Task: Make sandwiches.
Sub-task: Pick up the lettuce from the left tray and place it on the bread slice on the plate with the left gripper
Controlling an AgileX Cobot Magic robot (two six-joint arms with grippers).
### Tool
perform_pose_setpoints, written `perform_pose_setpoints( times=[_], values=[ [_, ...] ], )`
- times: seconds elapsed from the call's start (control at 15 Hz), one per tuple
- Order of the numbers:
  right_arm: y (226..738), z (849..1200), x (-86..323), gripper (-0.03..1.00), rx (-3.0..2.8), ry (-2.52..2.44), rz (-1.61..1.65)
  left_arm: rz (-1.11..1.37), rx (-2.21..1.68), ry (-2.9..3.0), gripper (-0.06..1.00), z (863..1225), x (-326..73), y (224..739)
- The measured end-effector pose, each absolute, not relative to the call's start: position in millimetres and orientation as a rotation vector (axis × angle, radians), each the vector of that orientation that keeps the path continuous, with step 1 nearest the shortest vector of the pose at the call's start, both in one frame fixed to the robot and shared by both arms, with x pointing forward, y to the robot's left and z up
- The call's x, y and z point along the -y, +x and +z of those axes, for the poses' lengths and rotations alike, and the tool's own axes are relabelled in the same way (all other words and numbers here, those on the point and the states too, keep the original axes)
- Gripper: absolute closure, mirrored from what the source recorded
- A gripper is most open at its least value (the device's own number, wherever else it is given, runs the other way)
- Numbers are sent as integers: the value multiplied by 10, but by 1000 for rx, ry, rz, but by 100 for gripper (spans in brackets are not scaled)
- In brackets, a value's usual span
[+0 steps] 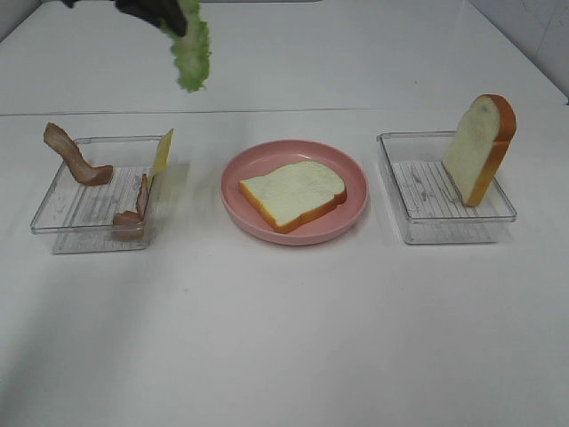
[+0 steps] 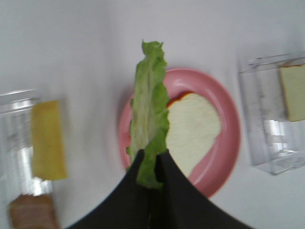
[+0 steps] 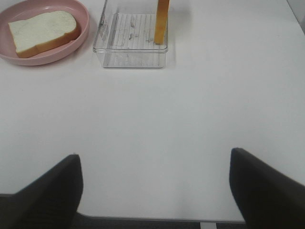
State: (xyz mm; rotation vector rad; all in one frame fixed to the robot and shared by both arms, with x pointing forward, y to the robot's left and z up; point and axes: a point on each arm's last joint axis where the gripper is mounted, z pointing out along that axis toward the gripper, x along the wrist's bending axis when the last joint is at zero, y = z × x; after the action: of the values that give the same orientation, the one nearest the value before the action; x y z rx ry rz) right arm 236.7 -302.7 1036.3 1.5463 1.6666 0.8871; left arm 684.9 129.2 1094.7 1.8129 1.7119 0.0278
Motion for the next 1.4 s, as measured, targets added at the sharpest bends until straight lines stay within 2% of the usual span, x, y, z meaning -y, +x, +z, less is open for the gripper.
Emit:
perform_pose_setpoints(
  times=[0.13, 0.27, 0.4, 0.47, 1.0, 1.13, 1.4],
  values=[
    [2367, 10363, 3027, 15, -1667, 1546, 887, -27, -1610, 1785, 94, 10906, -957, 6826],
    [2367, 10363, 3027, 15, -1667, 1546, 887, -104, -1517, 1774, 94, 10636, -450, 6802],
    [2367, 10363, 3027, 15, -1667, 1546, 887, -156, -1510, 1779, 94, 10428, -240, 6787],
    [2367, 10363, 3027, 15, -1667, 1546, 887, -229, -1536, 1769, 94, 10193, -116, 6804],
    [2367, 10363, 3027, 15, -1667, 1546, 887, -407, -1671, 1768, 94, 9304, -1, 6914],
    [2367, 10363, 3027, 15, -1667, 1546, 887, -410, -1689, 1796, 94, 9227, -10, 6905],
    [2367, 10363, 3027, 15, -1667, 1546, 887, -243, -1774, 1900, 94, 9144, -143, 6930]
  ],
)
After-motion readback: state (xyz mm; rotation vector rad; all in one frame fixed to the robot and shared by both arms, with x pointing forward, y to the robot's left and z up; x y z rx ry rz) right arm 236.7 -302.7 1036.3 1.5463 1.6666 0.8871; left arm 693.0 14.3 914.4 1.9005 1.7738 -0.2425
